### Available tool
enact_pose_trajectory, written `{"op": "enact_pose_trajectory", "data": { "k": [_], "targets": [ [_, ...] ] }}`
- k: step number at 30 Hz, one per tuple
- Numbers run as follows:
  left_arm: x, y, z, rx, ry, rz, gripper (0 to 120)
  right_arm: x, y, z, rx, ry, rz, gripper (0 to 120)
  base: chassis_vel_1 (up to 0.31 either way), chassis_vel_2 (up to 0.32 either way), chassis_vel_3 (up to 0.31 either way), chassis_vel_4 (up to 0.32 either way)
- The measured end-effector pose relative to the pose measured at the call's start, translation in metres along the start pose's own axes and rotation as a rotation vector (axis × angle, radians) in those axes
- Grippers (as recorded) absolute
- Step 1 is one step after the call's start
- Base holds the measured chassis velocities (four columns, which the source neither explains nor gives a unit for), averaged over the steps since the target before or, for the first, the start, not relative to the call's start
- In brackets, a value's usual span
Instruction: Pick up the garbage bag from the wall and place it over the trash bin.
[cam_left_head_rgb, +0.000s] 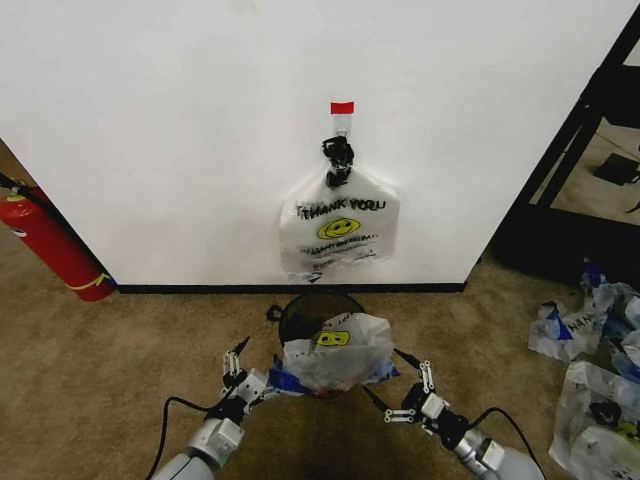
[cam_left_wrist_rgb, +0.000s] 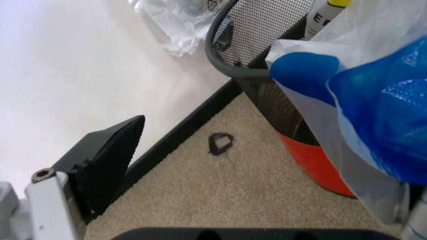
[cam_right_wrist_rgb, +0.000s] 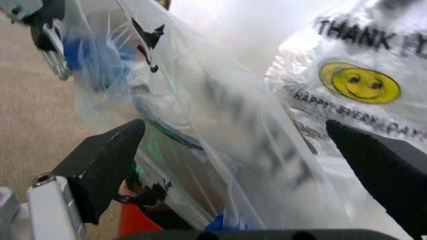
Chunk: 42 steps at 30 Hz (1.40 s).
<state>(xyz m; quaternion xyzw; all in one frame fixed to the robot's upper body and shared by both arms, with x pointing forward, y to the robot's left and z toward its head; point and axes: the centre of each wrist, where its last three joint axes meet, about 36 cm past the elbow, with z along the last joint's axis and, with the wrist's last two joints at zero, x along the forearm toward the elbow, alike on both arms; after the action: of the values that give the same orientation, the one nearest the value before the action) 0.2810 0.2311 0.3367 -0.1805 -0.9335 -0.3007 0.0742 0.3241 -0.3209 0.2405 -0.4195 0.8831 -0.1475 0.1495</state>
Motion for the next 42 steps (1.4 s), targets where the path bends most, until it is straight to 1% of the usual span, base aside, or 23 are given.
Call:
{"op": "enact_pose_trajectory", "data": {
  "k": [2, 6, 10, 12, 15, 16, 17, 23, 24, 27, 31, 33, 38, 42],
  "targets": [
    [0.0, 0.0, 0.0, 0.0, 0.0, 0.001, 100, -0.002, -0.002, 0.0, 0.009, 0.001, -0.007, 100, 0.0, 0.0, 0.0, 0.0],
    [0.001, -0.002, 0.0, -0.003, 0.001, 0.013, 100, -0.019, -0.019, 0.0, 0.064, -0.014, -0.041, 100, 0.0, 0.0, 0.0, 0.0],
    [0.0, -0.003, 0.001, -0.005, 0.001, 0.019, 100, -0.034, -0.025, -0.003, 0.054, -0.03, -0.016, 100, 0.0, 0.0, 0.0, 0.0],
    [-0.001, -0.005, 0.002, -0.009, 0.003, 0.023, 100, -0.05, -0.028, -0.006, 0.0, -0.052, 0.024, 100, 0.0, 0.0, 0.0, 0.0],
    [-0.003, -0.008, 0.006, -0.02, 0.009, 0.027, 100, -0.075, -0.028, -0.01, -0.125, -0.093, 0.086, 100, 0.0, 0.0, 0.0, 0.0],
    [-0.003, -0.008, 0.006, -0.02, 0.009, 0.027, 100, -0.075, -0.028, -0.01, -0.125, -0.093, 0.086, 100, 0.0, 0.0, 0.0, 0.0],
    [-0.004, -0.009, 0.008, -0.028, 0.011, 0.028, 100, -0.082, -0.027, -0.011, -0.166, -0.103, 0.109, 100, 0.0, 0.0, 0.0, 0.0],
    [-0.007, -0.016, 0.021, -0.048, 0.028, 0.031, 100, -0.113, -0.031, -0.006, -0.317, -0.112, 0.217, 100, 0.0, 0.0, 0.0, 0.0],
    [-0.007, -0.016, 0.021, -0.048, 0.028, 0.031, 100, -0.113, -0.031, -0.006, -0.317, -0.112, 0.217, 100, 0.0, 0.0, 0.0, 0.0],
    [-0.01, -0.019, 0.023, -0.048, 0.029, 0.034, 100, -0.131, -0.03, 0.004, -0.364, -0.094, 0.273, 100, 0.0, 0.0, 0.0, 0.0],
    [-0.011, -0.021, 0.023, -0.047, 0.029, 0.036, 100, -0.15, -0.025, 0.012, -0.4, -0.076, 0.312, 100, 0.0, 0.0, 0.0, 0.0],
    [-0.011, -0.022, 0.023, -0.047, 0.029, 0.037, 100, -0.154, -0.024, 0.014, -0.404, -0.074, 0.317, 100, 0.0, 0.0, 0.0, 0.0],
    [-0.01, -0.024, 0.023, -0.053, 0.024, 0.041, 100, -0.18, -0.024, 0.022, -0.404, -0.048, 0.371, 100, 0.0, 0.0, 0.0, 0.0],
    [-0.008, -0.024, 0.022, -0.059, 0.016, 0.046, 100, -0.186, -0.025, 0.022, -0.404, -0.039, 0.392, 100, 0.0, 0.0, 0.0, 0.0]
  ]
}}
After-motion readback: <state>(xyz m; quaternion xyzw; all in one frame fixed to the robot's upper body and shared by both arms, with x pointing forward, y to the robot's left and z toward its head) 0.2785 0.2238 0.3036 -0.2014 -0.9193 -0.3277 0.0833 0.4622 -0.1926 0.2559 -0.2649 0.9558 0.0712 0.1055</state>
